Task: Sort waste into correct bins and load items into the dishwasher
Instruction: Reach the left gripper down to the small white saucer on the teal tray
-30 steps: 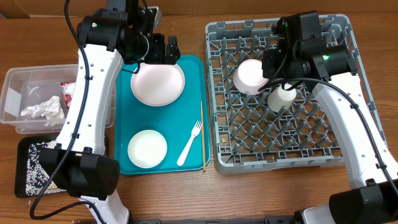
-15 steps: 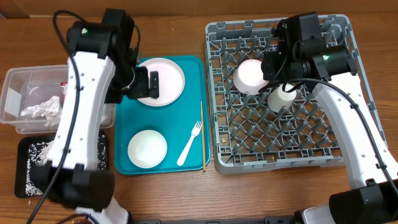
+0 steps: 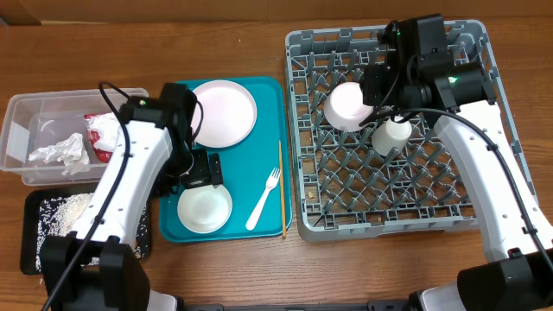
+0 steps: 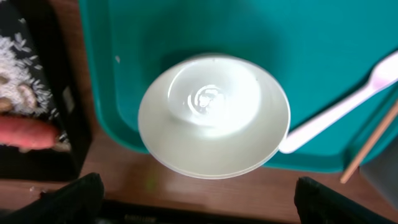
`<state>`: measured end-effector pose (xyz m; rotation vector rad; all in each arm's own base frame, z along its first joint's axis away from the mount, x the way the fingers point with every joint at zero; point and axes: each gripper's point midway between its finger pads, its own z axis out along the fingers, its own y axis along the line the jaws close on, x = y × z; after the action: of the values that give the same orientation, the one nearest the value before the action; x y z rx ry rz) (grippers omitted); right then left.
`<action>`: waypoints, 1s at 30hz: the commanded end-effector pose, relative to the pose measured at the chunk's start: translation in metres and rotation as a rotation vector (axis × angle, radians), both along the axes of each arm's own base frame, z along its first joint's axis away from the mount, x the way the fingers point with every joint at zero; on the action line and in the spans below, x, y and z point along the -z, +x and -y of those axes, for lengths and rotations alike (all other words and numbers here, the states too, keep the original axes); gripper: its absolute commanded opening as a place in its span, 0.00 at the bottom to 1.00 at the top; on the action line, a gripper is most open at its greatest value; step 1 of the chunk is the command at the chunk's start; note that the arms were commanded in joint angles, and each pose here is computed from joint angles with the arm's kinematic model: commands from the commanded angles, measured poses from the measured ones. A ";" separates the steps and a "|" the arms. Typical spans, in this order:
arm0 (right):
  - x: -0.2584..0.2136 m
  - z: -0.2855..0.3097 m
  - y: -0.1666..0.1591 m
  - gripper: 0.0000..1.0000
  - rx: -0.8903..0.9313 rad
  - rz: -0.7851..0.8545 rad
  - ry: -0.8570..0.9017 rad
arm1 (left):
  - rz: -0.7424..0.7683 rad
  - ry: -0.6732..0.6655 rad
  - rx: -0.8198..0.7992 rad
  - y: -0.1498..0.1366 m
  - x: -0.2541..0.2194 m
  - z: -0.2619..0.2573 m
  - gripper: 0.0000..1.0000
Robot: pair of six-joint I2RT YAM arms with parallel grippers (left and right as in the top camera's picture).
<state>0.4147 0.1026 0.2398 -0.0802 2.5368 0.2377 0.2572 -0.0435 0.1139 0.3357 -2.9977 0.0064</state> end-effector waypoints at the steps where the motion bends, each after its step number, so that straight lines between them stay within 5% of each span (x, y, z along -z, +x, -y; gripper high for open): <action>1: -0.007 0.000 0.005 0.46 0.002 0.029 0.008 | -0.023 0.030 -0.015 -0.009 0.026 -0.004 1.00; 19: -0.009 -0.001 0.007 0.44 0.002 0.041 0.011 | 0.019 0.073 -0.022 -0.005 0.059 -0.032 0.99; 26: -0.009 -0.001 0.007 0.44 0.001 0.042 0.011 | 0.055 0.070 -0.024 -0.001 0.073 -0.031 0.75; 28: -0.009 -0.001 0.007 0.44 0.001 0.042 0.011 | 0.063 0.070 -0.024 0.000 0.076 -0.031 0.59; 30: -0.009 -0.001 0.007 0.44 0.002 0.042 0.011 | 0.064 0.069 -0.024 -0.001 0.078 -0.031 0.58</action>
<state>0.4212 0.1040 0.2449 -0.0802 2.5029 0.2438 0.2598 -0.0152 0.0404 0.3868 -3.0688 -0.0732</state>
